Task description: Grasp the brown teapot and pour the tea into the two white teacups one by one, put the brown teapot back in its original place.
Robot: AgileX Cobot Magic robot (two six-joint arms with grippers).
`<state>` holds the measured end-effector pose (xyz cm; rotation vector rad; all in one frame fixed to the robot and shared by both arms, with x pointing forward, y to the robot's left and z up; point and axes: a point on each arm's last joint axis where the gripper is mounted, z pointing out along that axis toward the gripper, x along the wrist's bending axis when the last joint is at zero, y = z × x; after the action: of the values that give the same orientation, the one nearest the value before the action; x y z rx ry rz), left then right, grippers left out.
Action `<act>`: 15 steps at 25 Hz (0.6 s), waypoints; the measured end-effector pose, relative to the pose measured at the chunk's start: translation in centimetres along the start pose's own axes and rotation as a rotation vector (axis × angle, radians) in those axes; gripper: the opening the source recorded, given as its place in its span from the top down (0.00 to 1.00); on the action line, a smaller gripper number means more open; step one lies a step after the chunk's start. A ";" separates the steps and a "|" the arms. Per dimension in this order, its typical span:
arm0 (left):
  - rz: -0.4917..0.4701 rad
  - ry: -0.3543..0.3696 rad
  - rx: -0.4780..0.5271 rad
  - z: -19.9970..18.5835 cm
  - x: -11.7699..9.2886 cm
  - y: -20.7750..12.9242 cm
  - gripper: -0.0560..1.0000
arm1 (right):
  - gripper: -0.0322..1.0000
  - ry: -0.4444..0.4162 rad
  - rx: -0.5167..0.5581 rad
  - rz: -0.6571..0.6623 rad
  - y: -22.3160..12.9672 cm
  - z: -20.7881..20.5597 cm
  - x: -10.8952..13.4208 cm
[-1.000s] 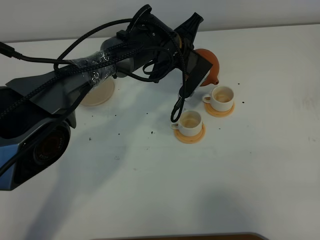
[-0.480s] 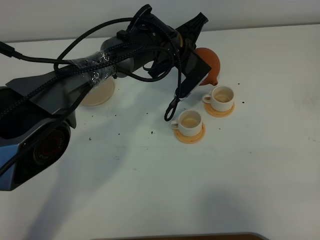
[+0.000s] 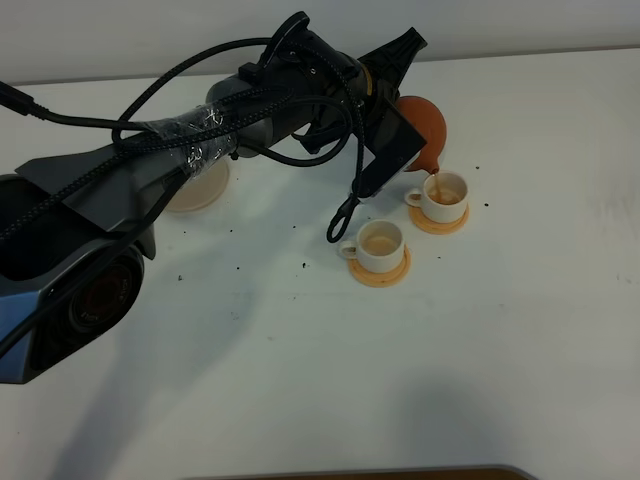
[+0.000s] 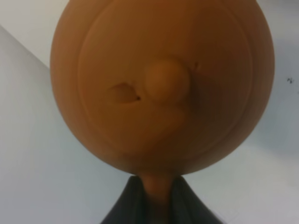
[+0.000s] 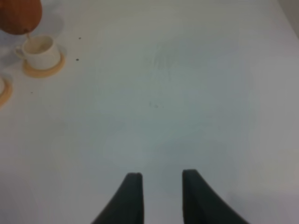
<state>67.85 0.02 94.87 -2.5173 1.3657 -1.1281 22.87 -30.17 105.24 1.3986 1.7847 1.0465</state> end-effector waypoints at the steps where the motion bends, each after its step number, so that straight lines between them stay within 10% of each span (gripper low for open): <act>1: 0.011 0.001 0.000 0.0 0.0 0.0 0.81 | 0.74 0.000 0.000 0.000 0.0 0.0 0.0; 15: 0.105 0.065 0.004 1.3 0.0 0.7 0.81 | 0.74 0.000 0.000 0.000 0.0 0.0 0.0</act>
<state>68.21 -0.80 93.66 -2.3950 1.4905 -1.2009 22.87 -30.17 105.24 1.3986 1.7847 1.0465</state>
